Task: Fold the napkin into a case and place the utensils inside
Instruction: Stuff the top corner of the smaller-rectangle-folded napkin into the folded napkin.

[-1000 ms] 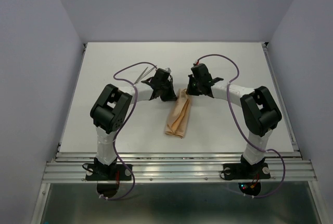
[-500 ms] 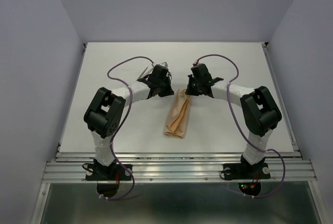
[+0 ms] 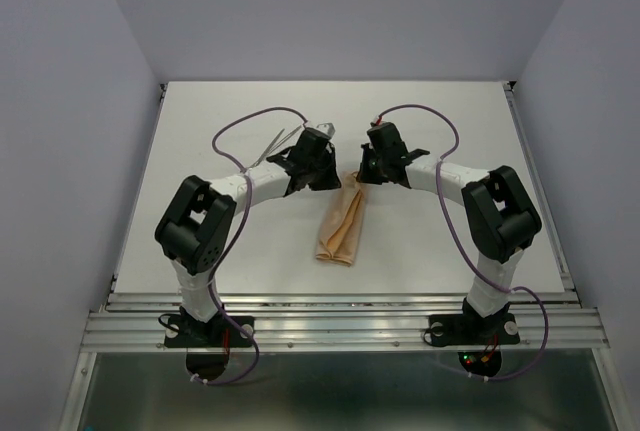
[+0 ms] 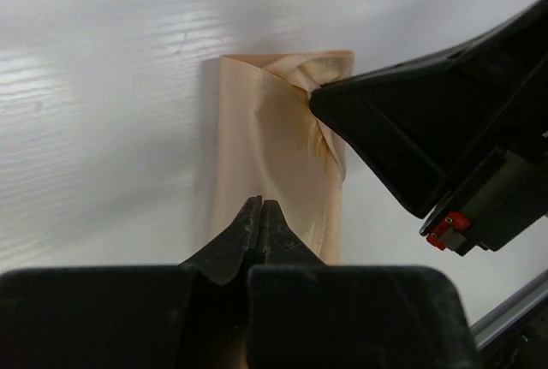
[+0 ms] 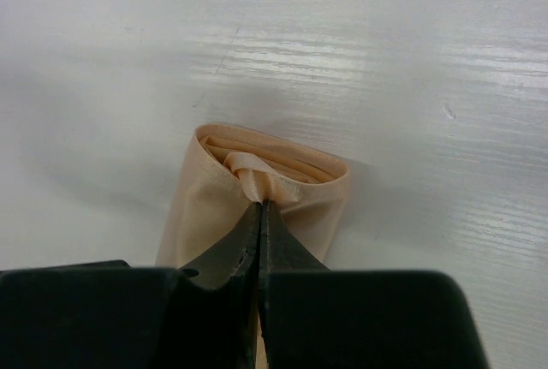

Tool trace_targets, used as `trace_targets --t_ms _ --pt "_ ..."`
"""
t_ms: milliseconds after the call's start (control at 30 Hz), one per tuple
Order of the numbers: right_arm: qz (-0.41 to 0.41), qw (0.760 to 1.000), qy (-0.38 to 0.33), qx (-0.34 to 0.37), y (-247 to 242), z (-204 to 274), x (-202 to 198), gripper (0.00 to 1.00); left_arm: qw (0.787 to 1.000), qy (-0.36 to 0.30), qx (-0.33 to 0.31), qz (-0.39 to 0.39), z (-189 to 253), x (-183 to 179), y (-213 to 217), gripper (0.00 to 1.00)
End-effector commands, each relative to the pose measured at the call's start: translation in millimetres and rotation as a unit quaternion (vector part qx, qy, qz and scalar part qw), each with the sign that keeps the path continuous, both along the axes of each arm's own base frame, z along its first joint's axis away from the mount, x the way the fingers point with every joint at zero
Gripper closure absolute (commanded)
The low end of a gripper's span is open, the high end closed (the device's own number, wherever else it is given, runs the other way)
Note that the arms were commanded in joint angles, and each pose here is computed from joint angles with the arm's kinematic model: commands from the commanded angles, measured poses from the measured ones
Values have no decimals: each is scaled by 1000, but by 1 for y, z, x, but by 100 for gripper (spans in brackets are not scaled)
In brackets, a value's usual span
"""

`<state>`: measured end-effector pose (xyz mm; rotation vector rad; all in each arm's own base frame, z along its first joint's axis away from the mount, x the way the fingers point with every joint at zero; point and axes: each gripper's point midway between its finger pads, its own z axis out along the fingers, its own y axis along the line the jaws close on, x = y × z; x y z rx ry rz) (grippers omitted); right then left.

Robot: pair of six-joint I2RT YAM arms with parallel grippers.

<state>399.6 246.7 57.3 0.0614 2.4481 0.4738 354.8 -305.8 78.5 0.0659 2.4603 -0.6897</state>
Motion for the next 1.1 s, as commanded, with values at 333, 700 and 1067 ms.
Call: trace_targets --t_ms 333,700,1067 --pt "3 999 -27 20 12 21 12 99 997 27 -19 -65 -26 -10 -40 100" --pt "3 999 -26 19 11 21 10 99 997 12 -47 -62 -13 -1 -52 100" --pt "2 999 -28 22 11 23 11 99 996 29 -47 -72 -36 7 -64 100"
